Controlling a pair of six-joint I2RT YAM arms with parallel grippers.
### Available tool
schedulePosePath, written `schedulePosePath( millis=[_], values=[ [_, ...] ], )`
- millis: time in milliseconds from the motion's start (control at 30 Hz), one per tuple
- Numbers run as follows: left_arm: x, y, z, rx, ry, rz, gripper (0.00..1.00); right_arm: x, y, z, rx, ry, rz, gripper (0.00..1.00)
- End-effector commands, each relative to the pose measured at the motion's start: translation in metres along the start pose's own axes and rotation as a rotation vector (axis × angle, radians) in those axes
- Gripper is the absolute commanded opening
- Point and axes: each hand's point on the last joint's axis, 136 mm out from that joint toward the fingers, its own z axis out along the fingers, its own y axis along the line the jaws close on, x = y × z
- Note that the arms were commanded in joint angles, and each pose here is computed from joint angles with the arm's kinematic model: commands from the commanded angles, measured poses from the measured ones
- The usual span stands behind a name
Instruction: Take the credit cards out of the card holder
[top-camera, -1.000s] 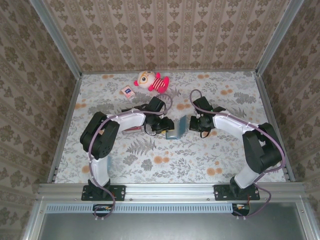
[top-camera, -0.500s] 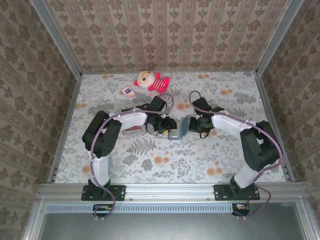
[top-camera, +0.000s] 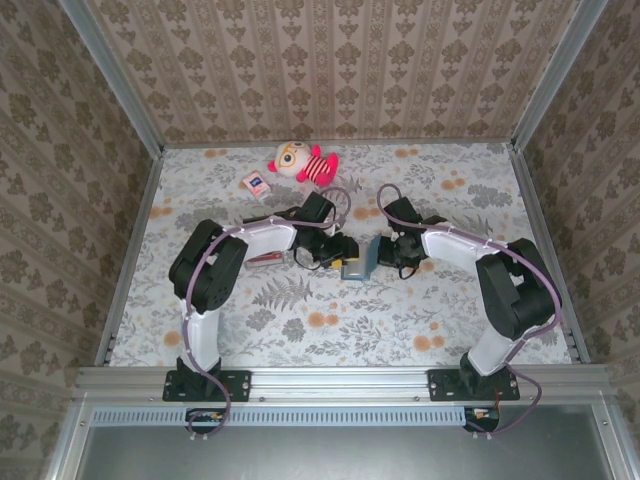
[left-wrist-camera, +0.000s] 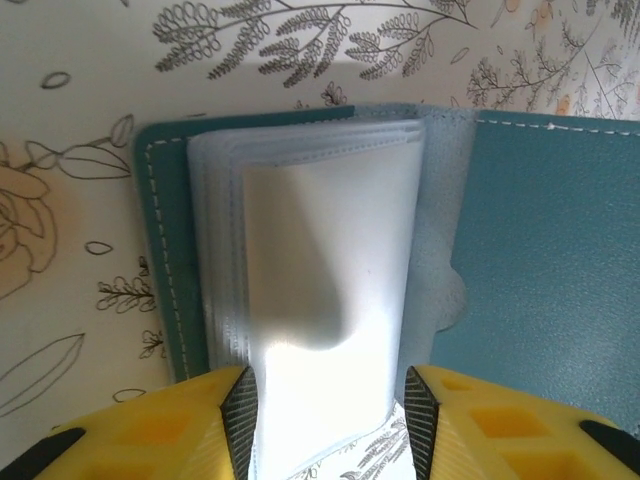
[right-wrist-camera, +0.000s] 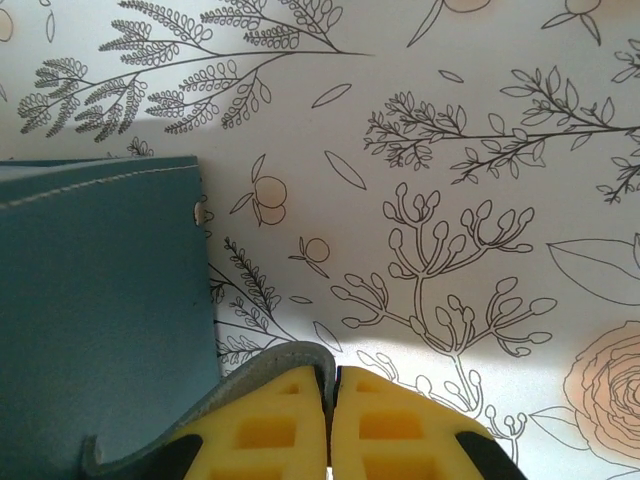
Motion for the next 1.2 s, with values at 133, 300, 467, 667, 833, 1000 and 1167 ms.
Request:
schedulePosePath(
  millis=[133,300,467,667,833,1000,1167],
  values=[
    [0.001,-0.018,0.008,0.036,0.032,0.052,0.47,0.008,-0.002,0.009,-0.009,0.031,0.014,0.07],
    [0.002,-0.02,0.009,0.037,0.035,0.067,0.46,0.009,-0.002,0.011,-0.011,0.036,0.016,0.07],
    [0.003,-0.036,0.011,0.109,0.039,0.087,0.45,0.008,-0.002,0.011,-0.012,0.035,0.017,0.07],
    [-0.001,-0.039,0.011,0.117,0.009,0.102,0.43,0.009,-0.002,0.011,-0.011,0.038,0.018,0.07],
    [-0.004,-0.035,0.007,0.109,-0.016,0.1,0.38,0.009,-0.001,0.01,-0.018,0.035,0.016,0.07],
    [-0.004,-0.042,0.002,0.165,-0.034,0.108,0.29,0.009,0.01,0.009,-0.082,0.04,0.01,0.07],
    [-0.004,-0.033,-0.001,0.137,-0.05,0.095,0.17,0.007,0.027,0.004,-0.174,0.031,0.001,0.07]
  ],
)
